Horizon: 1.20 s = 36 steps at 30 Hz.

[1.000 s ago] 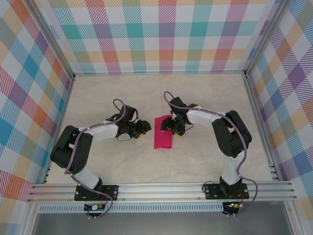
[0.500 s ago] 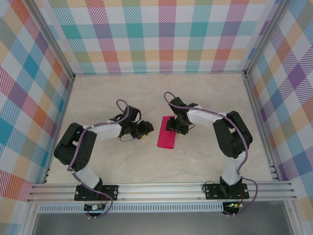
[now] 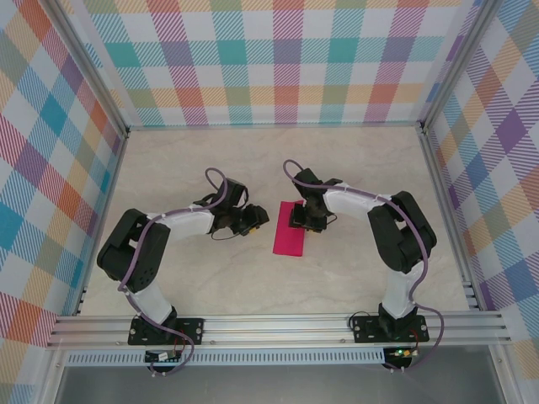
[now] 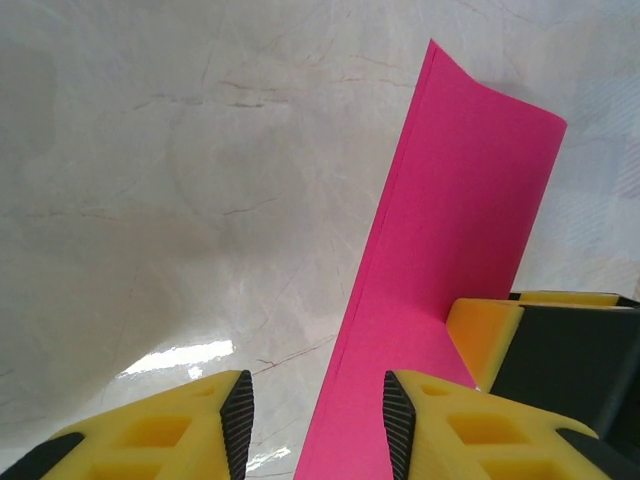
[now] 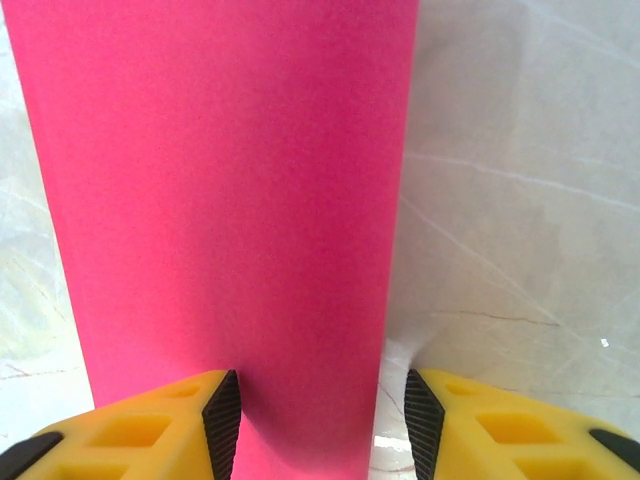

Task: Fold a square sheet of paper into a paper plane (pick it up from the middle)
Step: Hold the square sheet of paper at the center of the table.

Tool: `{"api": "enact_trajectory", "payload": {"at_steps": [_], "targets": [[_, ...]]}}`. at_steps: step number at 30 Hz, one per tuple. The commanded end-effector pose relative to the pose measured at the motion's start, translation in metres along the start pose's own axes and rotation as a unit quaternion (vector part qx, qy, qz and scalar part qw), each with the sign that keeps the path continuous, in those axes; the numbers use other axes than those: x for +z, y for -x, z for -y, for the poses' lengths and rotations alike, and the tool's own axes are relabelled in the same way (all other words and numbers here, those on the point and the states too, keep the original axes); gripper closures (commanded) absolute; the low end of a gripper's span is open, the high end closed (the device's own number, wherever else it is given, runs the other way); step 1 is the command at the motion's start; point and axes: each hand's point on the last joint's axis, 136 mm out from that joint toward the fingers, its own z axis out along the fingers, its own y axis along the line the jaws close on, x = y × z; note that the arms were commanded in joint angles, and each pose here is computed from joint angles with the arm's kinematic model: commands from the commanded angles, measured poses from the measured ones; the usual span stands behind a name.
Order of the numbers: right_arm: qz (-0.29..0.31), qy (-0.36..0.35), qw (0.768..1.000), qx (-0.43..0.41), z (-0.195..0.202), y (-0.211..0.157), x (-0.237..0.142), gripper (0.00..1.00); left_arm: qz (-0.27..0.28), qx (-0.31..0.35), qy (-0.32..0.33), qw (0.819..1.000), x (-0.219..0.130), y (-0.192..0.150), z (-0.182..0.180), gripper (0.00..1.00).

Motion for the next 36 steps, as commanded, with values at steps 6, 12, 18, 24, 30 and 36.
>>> {"api": "enact_trajectory", "payload": {"at_steps": [6, 12, 18, 24, 30, 36], "targets": [[-0.015, 0.007, 1.000, -0.022, 0.013, -0.010, -0.003, 0.50, 0.002, 0.034, 0.000, 0.999, -0.002, 0.001, 0.014, 0.60], [-0.019, 0.004, 1.000, 0.016, 0.021, -0.015, -0.001, 0.50, -0.002, 0.040, -0.011, 0.999, 0.005, -0.003, 0.021, 0.61], [-0.027, -0.008, 0.998, 0.054, 0.025, -0.018, 0.004, 0.48, 0.002, 0.044, -0.027, 0.999, 0.010, -0.001, 0.031, 0.63], [-0.041, -0.007, 0.997, 0.061, 0.024, -0.019, 0.012, 0.46, 0.004, 0.045, -0.031, 0.999, 0.013, 0.001, 0.033, 0.64], [-0.048, -0.012, 0.997, 0.057, 0.027, -0.022, 0.017, 0.43, -0.002, 0.043, -0.033, 0.999, 0.018, -0.001, 0.034, 0.65], [-0.059, -0.022, 0.996, 0.066, 0.032, -0.027, 0.024, 0.42, -0.010, 0.043, -0.034, 0.998, 0.022, -0.003, 0.036, 0.65]]}}
